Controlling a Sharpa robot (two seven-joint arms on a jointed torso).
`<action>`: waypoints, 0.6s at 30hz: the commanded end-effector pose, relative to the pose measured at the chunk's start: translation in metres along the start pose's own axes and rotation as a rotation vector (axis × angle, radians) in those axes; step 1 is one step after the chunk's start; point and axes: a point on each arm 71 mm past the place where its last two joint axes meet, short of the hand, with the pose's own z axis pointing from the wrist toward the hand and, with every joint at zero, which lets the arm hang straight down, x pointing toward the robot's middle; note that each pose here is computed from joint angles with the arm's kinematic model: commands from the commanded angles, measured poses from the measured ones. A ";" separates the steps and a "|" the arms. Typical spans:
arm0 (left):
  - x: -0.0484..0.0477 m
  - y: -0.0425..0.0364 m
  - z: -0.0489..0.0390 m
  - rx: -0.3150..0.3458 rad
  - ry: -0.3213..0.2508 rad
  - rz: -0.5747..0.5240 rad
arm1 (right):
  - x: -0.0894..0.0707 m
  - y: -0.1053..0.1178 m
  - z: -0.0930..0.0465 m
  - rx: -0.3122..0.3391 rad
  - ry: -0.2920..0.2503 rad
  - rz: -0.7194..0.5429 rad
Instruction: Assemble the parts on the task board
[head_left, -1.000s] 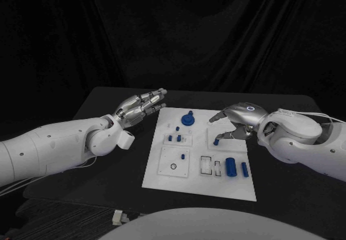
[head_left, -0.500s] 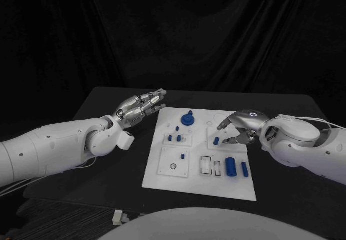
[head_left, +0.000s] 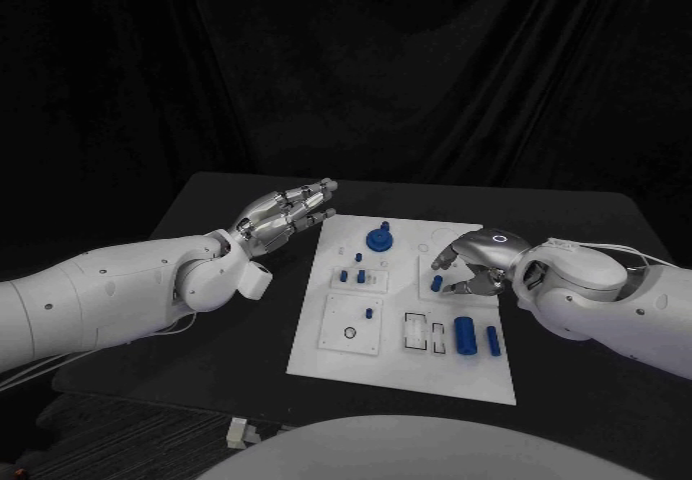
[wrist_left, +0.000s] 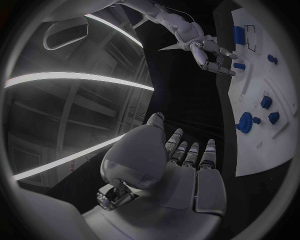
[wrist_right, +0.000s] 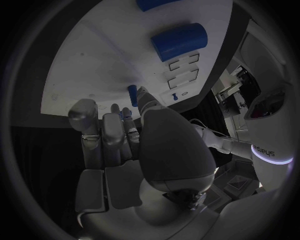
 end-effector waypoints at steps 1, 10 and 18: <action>0.0020 0.0002 0.0010 0.011 0.005 -0.013 | 0.001 0.002 0.002 -0.014 -0.003 0.001; 0.0024 0.0007 0.0010 0.009 0.007 -0.015 | 0.009 0.007 0.009 -0.025 0.014 0.004; 0.0025 0.0010 0.0012 0.007 0.008 -0.015 | 0.009 0.012 0.013 -0.038 0.009 0.004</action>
